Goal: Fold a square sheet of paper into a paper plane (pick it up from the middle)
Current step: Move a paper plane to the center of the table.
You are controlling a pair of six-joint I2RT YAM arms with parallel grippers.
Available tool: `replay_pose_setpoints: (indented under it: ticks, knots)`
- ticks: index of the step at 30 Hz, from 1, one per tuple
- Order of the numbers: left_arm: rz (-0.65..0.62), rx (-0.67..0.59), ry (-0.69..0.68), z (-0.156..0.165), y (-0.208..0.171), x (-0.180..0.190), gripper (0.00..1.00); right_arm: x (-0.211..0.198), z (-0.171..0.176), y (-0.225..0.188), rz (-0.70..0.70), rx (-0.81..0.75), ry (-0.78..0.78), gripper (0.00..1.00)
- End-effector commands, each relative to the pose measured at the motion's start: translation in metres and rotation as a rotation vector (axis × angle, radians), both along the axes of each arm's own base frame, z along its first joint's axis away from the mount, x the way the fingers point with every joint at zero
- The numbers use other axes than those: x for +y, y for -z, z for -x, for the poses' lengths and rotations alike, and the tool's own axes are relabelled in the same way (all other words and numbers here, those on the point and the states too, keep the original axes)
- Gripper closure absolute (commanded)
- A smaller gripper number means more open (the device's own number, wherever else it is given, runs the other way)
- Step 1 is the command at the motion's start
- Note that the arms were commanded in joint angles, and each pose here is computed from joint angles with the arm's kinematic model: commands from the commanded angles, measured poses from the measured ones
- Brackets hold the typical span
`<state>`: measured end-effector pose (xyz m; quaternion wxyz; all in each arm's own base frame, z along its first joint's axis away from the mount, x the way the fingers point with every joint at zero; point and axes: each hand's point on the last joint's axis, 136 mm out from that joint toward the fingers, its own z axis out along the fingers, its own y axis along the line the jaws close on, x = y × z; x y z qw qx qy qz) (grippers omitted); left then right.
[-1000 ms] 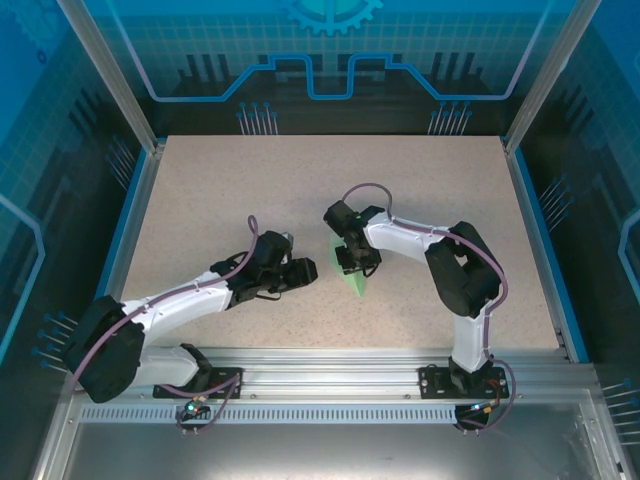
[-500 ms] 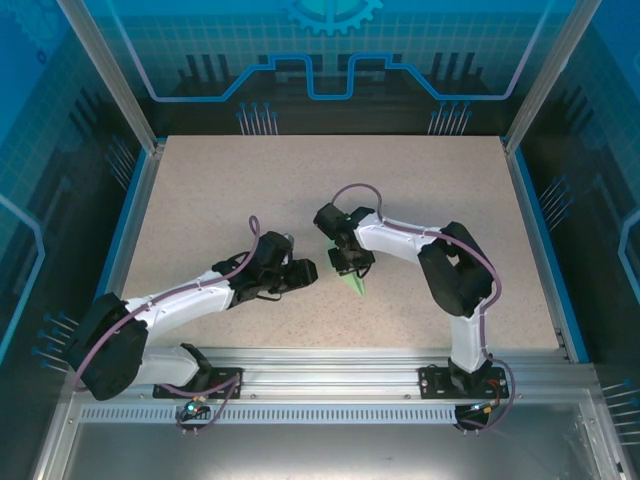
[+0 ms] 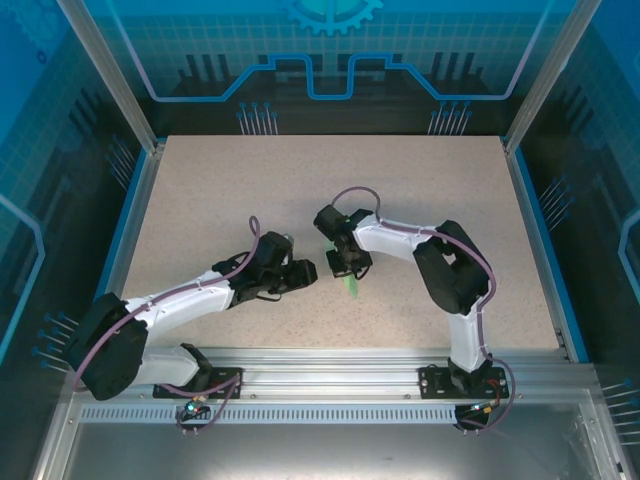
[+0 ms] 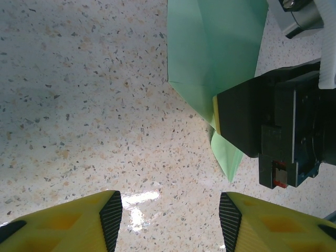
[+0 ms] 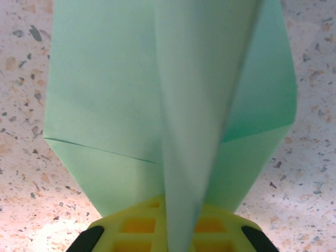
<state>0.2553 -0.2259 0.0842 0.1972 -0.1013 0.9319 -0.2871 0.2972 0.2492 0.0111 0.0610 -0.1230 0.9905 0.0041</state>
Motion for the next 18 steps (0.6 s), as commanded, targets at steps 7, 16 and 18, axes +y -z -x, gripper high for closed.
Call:
replay_pose_setpoints:
  ticks: [7, 16, 18]
  knots:
    - [0.000, 0.013, 0.015, 0.000, -0.006, -0.005, 0.44, -0.018, 0.005, 0.005, 0.004, 0.019, 0.035, 0.82]
    - [0.000, 0.018, 0.017, -0.002, -0.005, -0.007, 0.44, -0.018, 0.002, -0.018, 0.042, -0.012, 0.005, 0.82]
    - [-0.001, 0.020, 0.018, -0.002, -0.005, -0.007, 0.44, -0.020, 0.003, -0.011, 0.063, -0.004, 0.002, 0.85]
